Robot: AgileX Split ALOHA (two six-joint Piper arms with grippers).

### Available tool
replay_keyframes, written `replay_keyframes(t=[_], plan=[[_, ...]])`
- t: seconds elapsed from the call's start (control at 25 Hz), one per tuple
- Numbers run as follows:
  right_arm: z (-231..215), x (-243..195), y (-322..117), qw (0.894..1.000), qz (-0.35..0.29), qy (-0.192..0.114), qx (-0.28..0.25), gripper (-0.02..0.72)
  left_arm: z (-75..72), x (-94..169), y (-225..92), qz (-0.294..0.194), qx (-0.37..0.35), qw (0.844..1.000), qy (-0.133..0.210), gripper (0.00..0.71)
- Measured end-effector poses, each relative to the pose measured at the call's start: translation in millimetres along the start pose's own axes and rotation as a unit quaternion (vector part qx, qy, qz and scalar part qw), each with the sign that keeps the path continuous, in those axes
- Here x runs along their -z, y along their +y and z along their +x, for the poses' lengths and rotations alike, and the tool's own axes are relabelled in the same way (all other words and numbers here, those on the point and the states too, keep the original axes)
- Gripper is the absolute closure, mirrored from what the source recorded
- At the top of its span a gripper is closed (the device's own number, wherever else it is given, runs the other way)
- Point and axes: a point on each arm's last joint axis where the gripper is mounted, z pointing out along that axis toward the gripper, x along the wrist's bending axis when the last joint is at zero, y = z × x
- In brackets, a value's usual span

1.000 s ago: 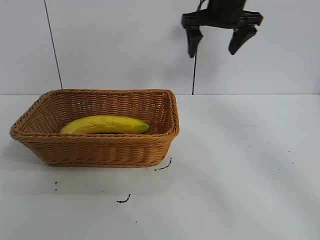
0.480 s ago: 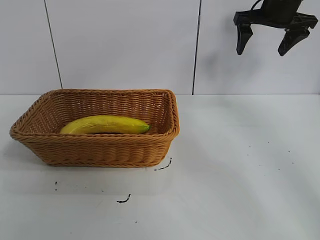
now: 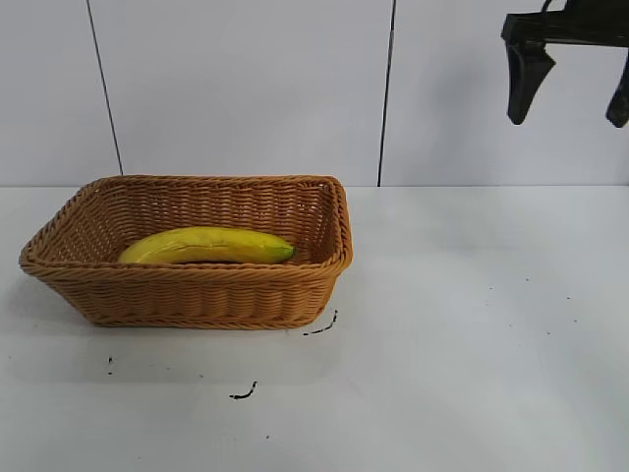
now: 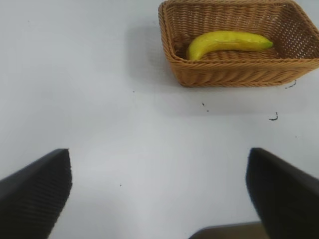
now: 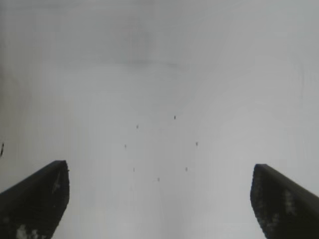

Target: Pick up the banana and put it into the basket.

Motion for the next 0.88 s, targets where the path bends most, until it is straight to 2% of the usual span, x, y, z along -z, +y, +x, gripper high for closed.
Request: replay_keyframes(t=[0.2,0.44,0.6,0.68,0.88], plan=[[1,5,-74,1.000,0.013,0.000,0.001,0.011,0.0,0,0,0.000,0.000,1.000,0.000,0.020],[3,-8,-151,1.000,-0.029,0.000,0.001,0.011,0.0,0,0,0.000,0.000,1.000,0.000,0.020],[5,-15,-192,0.997,-0.070,0.010,-0.004,0.011,0.0,0,0,0.000,0.000,1.000,0.000,0.020],[6,-14,-207,0.995,-0.103,0.012,-0.004,0.011,0.0,0,0,0.000,0.000,1.000,0.000,0.020],[7,9,-231,0.976,-0.217,0.012,-0.003,0.011,0.0,0,0,0.000,0.000,1.000,0.000,0.020]])
